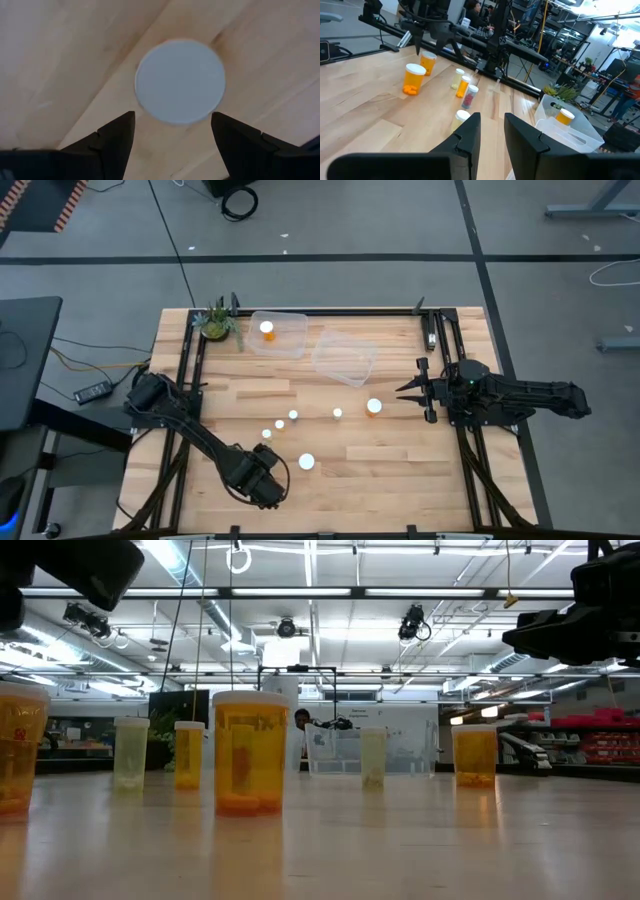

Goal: Pick and place medicine bottles into bin by pill shape (circle, oval)
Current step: Put the bottom left big orange pill bottle into the left transparent bin

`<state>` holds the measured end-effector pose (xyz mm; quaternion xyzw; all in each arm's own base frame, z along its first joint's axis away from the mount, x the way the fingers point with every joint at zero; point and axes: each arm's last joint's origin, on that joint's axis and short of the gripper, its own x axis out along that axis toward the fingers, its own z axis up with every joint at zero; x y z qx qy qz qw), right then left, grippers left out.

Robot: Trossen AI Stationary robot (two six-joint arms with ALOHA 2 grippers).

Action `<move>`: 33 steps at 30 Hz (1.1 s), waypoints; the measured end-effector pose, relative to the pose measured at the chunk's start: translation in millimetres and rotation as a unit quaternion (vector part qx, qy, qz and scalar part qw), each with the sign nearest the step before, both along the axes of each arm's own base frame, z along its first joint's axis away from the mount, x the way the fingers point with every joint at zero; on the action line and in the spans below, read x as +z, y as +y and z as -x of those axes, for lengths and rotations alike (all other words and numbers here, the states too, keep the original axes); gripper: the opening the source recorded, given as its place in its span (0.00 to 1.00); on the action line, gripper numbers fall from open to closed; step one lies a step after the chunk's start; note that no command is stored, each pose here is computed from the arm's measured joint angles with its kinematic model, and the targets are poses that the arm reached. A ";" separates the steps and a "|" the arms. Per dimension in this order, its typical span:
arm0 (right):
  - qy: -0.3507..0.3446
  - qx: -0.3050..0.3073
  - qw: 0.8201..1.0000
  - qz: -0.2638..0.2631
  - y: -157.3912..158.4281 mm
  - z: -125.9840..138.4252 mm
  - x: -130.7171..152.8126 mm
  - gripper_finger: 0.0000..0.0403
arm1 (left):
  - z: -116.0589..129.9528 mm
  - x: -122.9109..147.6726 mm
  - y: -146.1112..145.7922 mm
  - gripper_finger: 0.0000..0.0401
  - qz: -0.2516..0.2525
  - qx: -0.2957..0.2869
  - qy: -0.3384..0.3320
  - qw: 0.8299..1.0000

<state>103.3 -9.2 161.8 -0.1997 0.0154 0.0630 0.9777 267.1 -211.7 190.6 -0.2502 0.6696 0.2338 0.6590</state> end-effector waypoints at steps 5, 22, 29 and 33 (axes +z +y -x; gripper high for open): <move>0.000 0.000 1.000 0.000 0.0 0.0 0.0 0.23 | -4.3 -0.1 3.6 0.68 -0.005 -0.005 -0.011 1.000; 0.000 0.000 1.000 0.000 0.0 0.0 0.1 0.23 | -17.4 0.0 17.4 0.61 -0.012 -0.015 -0.032 0.999; 0.000 0.000 1.000 0.000 0.0 0.0 0.0 0.23 | -17.5 0.5 17.8 0.58 -0.012 -0.024 -0.033 0.999; 0.000 0.000 1.000 0.000 0.0 0.0 0.0 0.23 | -20.3 1.1 22.2 0.61 -0.002 -0.040 -0.028 0.999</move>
